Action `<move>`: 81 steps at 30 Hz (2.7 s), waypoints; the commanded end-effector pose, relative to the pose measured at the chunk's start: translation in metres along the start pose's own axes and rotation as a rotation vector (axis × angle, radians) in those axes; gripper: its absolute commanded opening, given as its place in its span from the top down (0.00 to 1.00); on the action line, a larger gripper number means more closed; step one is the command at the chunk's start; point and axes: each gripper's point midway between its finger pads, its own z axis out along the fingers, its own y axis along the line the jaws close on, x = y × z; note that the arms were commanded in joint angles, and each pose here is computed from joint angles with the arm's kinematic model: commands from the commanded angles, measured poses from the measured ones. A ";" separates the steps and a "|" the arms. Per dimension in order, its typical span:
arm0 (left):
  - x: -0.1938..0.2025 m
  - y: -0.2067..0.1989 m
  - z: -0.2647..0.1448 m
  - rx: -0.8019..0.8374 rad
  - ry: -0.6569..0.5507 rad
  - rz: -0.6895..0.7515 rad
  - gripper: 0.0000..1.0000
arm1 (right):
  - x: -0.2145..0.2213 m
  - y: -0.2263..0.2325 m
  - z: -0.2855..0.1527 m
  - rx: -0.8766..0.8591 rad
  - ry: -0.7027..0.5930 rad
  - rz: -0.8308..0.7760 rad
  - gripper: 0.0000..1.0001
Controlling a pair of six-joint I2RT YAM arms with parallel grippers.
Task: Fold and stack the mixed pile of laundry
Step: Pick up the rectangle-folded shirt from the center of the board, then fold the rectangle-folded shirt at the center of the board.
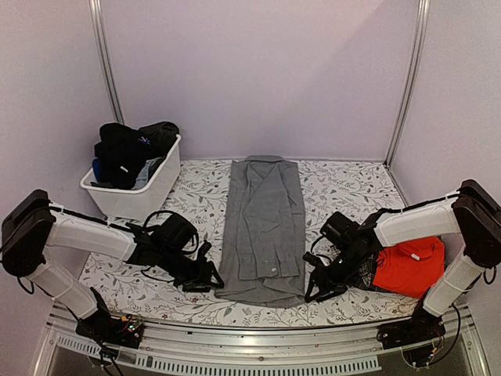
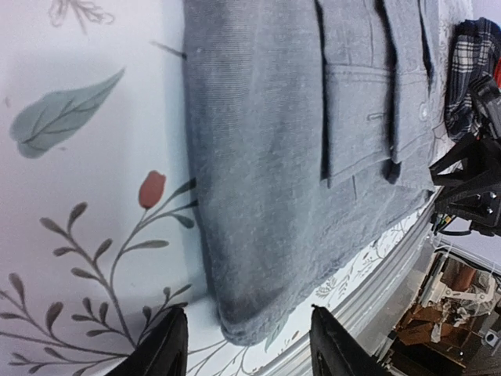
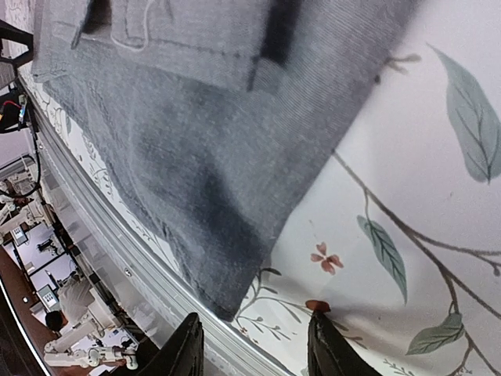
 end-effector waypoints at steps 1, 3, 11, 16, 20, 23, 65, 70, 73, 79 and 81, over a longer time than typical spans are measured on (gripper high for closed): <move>0.006 0.000 0.014 0.023 0.027 -0.005 0.47 | -0.012 -0.003 0.012 -0.003 -0.033 0.008 0.55; 0.005 -0.003 0.019 0.032 0.035 0.004 0.49 | -0.015 0.001 0.014 -0.014 -0.035 -0.001 0.55; 0.013 -0.013 0.028 0.056 0.081 0.032 0.73 | -0.013 0.005 0.021 -0.019 -0.004 -0.017 0.78; 0.021 -0.021 0.017 0.086 0.088 0.047 0.95 | -0.009 0.023 0.001 -0.060 -0.057 -0.061 1.00; 0.022 -0.041 0.004 0.142 0.085 0.086 1.00 | -0.009 0.041 -0.019 -0.092 -0.105 -0.107 1.00; 0.016 -0.055 -0.004 0.161 0.090 0.113 1.00 | -0.016 0.055 -0.036 -0.100 -0.159 -0.142 1.00; -0.359 -0.010 -0.028 0.266 -0.263 0.009 1.00 | -0.347 -0.051 -0.144 0.078 -0.575 0.018 1.00; -0.369 -0.007 -0.016 0.279 -0.268 0.010 0.97 | -0.356 -0.062 -0.138 0.075 -0.575 0.031 1.00; -0.375 -0.004 -0.012 0.277 -0.273 0.007 0.89 | -0.360 -0.064 -0.135 0.069 -0.574 0.039 0.95; -0.394 -0.014 -0.047 0.229 -0.362 0.045 0.48 | -0.361 -0.066 -0.167 0.093 -0.630 0.074 0.55; -0.397 -0.020 -0.072 0.189 -0.410 0.087 0.34 | -0.359 -0.056 -0.193 0.102 -0.677 0.063 0.47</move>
